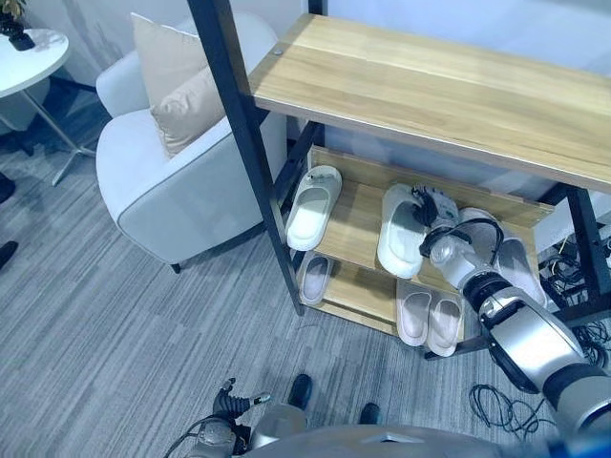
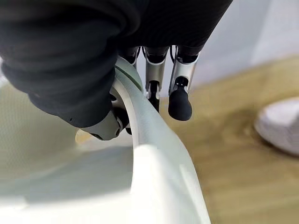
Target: Arrange the slippers neatly on the shoe rack.
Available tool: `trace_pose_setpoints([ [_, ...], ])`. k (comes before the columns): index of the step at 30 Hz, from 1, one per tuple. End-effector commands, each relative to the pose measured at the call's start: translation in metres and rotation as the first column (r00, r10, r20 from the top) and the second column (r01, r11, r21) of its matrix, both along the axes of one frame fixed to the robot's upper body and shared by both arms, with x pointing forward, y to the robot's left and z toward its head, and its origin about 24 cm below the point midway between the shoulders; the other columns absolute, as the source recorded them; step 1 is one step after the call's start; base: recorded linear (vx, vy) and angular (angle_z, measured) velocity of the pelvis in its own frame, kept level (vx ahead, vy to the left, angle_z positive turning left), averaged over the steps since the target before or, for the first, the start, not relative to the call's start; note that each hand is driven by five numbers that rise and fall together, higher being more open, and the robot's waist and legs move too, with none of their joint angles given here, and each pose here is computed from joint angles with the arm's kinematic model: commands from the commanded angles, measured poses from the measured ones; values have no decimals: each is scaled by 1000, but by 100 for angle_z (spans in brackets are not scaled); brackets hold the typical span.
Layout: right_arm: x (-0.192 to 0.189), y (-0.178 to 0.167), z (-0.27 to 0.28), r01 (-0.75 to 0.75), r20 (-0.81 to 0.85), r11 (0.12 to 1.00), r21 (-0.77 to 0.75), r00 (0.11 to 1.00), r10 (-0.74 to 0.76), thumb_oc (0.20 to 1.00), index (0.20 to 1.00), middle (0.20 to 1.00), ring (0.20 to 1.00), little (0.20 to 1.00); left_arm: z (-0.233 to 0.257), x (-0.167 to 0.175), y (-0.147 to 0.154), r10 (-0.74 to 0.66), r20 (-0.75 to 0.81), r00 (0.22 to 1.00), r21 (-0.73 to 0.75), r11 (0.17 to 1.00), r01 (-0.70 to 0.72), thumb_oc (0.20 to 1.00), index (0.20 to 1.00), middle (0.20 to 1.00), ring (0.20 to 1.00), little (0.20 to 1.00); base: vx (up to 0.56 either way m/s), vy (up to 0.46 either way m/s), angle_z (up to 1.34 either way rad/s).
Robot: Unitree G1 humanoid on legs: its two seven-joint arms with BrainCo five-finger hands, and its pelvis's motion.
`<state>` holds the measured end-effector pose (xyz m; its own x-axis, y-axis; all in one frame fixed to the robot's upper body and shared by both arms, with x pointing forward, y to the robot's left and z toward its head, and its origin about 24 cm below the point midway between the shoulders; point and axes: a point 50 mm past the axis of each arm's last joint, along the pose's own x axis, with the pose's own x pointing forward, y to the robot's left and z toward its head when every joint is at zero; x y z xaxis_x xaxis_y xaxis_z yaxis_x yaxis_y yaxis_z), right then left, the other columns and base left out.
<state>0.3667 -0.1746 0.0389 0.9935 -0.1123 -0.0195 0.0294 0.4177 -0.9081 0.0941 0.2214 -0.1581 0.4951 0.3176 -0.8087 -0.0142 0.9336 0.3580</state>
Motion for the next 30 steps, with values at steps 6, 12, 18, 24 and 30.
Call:
trace_pose_setpoints([
  [6, 26, -2, 53, -11, 155, 1000, 22, 988, 7, 200, 200, 200, 200, 200, 1, 22, -22, -49, 40, 998, -42, 998, 51, 1000, 1000, 1000, 1000, 1000, 6, 18, 17],
  [12, 30, -11, 61, 45, 157, 998, 33, 986, -50, 200, 200, 200, 200, 200, 2, 28, -25, -60, 64, 996, -48, 997, 63, 1000, 1000, 1000, 1000, 1000, 8, 34, 14],
  [18, 29, -24, 57, 114, 122, 990, 84, 985, -124, 200, 200, 200, 200, 200, 3, 32, -27, -81, 70, 994, -49, 995, 84, 1000, 1000, 1000, 1000, 1000, 20, 22, 13],
  [24, 27, -29, 52, 143, 99, 987, 79, 984, -151, 470, 470, 470, 470, 470, 3, 32, -29, -97, 68, 993, -51, 994, 101, 1000, 1000, 1000, 1000, 1000, 10, 0, 9],
  [30, 28, -25, 52, 137, 93, 980, 145, 984, -151, 1000, 1000, 1000, 1000, 1000, 0, 24, -28, -87, 40, 995, -58, 994, 90, 1000, 1000, 1000, 1000, 1000, 4, 2, 2],
])
